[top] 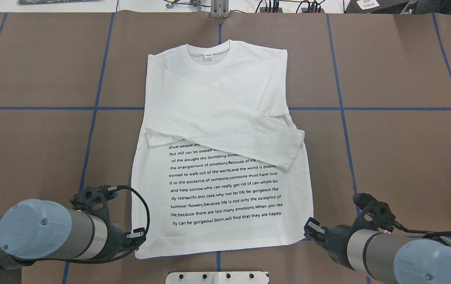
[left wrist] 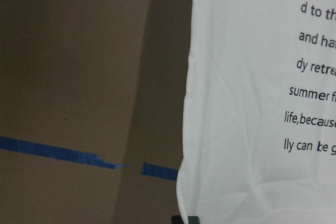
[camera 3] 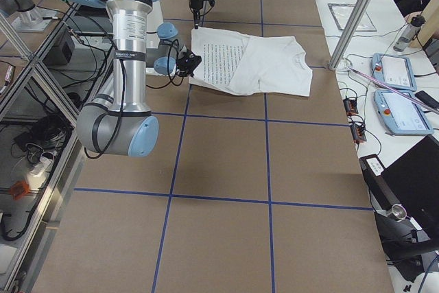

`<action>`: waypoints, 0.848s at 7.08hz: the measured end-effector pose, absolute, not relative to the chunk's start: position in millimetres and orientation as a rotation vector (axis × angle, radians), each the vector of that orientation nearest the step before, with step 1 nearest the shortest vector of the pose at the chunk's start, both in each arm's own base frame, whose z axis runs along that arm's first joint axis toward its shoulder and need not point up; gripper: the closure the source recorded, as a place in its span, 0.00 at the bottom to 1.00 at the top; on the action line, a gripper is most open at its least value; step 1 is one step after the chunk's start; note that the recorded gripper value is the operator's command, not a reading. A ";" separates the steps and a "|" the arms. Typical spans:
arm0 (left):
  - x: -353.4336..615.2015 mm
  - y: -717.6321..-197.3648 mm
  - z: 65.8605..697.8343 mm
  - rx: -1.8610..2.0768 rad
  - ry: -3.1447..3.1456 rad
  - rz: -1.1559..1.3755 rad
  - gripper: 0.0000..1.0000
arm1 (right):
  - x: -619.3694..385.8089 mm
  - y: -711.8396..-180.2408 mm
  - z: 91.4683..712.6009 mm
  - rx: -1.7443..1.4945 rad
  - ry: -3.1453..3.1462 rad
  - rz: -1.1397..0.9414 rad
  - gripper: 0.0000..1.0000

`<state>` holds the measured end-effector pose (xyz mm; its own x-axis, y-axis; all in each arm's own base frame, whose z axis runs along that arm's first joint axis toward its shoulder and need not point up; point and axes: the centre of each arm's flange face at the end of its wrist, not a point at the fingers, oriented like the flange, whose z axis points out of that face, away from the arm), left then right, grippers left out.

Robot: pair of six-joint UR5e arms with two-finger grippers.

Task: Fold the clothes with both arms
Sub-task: 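Lift the hem with both grippers and fold it toward the collar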

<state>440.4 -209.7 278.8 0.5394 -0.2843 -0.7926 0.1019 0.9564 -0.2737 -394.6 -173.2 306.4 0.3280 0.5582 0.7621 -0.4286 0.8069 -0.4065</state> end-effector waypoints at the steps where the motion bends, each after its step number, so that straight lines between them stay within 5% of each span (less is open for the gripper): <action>1: 434.7 -208.0 272.3 -0.216 0.986 -0.241 1.00 | -384.9 -165.1 300.9 -0.155 -1.061 0.634 1.00; 4: 414.1 -212.2 245.5 -0.293 1.032 -0.246 1.00 | -363.5 -173.7 294.3 -0.145 -1.075 0.657 1.00; 6: 393.6 -262.1 225.1 -0.176 1.078 -0.207 1.00 | -346.3 -212.5 289.9 -0.105 -1.096 0.739 1.00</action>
